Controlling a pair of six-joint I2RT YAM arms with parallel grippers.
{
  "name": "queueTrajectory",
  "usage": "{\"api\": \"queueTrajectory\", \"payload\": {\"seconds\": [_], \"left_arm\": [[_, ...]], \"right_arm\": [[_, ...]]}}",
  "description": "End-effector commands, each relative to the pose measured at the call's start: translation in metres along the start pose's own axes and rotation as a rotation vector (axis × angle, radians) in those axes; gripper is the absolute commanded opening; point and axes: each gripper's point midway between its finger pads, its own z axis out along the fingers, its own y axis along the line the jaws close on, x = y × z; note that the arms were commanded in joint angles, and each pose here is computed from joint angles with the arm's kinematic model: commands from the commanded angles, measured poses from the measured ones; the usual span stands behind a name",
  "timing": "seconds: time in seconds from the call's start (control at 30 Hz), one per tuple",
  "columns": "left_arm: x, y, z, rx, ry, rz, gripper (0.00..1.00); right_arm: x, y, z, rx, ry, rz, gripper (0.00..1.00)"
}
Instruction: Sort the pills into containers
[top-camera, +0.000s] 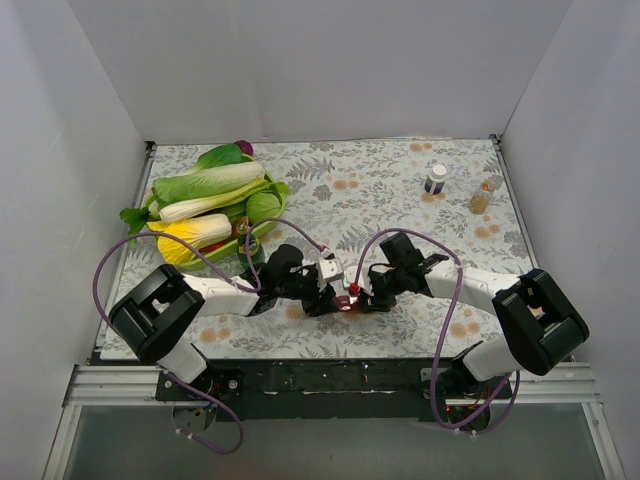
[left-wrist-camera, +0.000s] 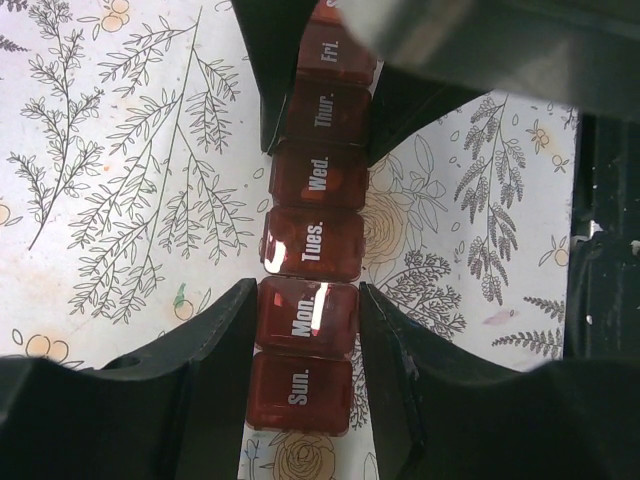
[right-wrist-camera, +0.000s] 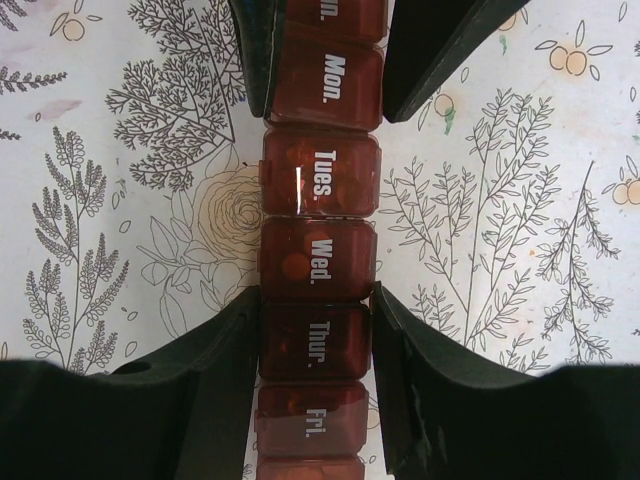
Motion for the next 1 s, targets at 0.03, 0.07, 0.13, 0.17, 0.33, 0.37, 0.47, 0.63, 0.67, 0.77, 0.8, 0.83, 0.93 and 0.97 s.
{"api": "queueTrajectory", "payload": {"seconds": [0.03,0.07,0.13,0.17,0.33,0.37,0.47,0.63,0.67,0.77,0.8,0.83,0.93,0.97], "left_arm": [[0.001,-0.011,-0.001,0.084,0.020,-0.090,0.10],[0.000,-0.011,0.000,0.084,0.019,-0.092,0.09],[0.002,-0.010,0.000,0.085,0.023,-0.107,0.10],[0.001,-0.007,0.000,0.079,0.022,-0.113,0.10],[-0.004,0.011,-0.003,0.024,0.010,-0.217,0.20],[-0.006,0.015,-0.005,0.008,0.003,-0.233,0.27],[-0.017,0.024,-0.011,-0.017,-0.034,-0.281,0.36],[-0.027,0.046,-0.020,-0.126,-0.077,-0.324,0.45],[-0.028,0.050,-0.021,-0.153,-0.082,-0.342,0.46],[-0.036,0.061,-0.026,-0.228,-0.113,-0.367,0.49],[-0.037,0.064,-0.027,-0.246,-0.116,-0.374,0.49],[-0.037,0.071,-0.028,-0.287,-0.116,-0.383,0.50],[-0.034,0.081,-0.029,-0.345,-0.099,-0.426,0.49],[-0.036,0.085,-0.030,-0.364,-0.100,-0.437,0.48]], "right_arm": [[0.023,0.004,0.001,0.011,0.078,0.006,0.31],[0.023,0.004,0.001,0.011,0.078,0.006,0.31],[0.023,0.004,0.001,0.011,0.078,0.006,0.31],[0.023,0.003,0.001,0.012,0.081,0.006,0.31],[0.023,0.004,0.002,0.010,0.080,0.005,0.31],[0.023,0.004,0.002,0.008,0.080,0.006,0.32],[0.023,0.005,0.002,0.003,0.079,0.006,0.32],[0.024,0.006,0.002,-0.004,0.080,0.010,0.32],[0.023,0.006,0.002,-0.005,0.079,0.010,0.32],[0.024,0.007,0.003,-0.011,0.081,0.014,0.32],[0.024,0.007,0.003,-0.011,0.081,0.015,0.32],[0.025,0.007,0.003,-0.011,0.083,0.015,0.32],[0.024,0.006,0.003,-0.009,0.082,0.019,0.32],[0.025,0.007,0.003,-0.012,0.083,0.019,0.32]]}}
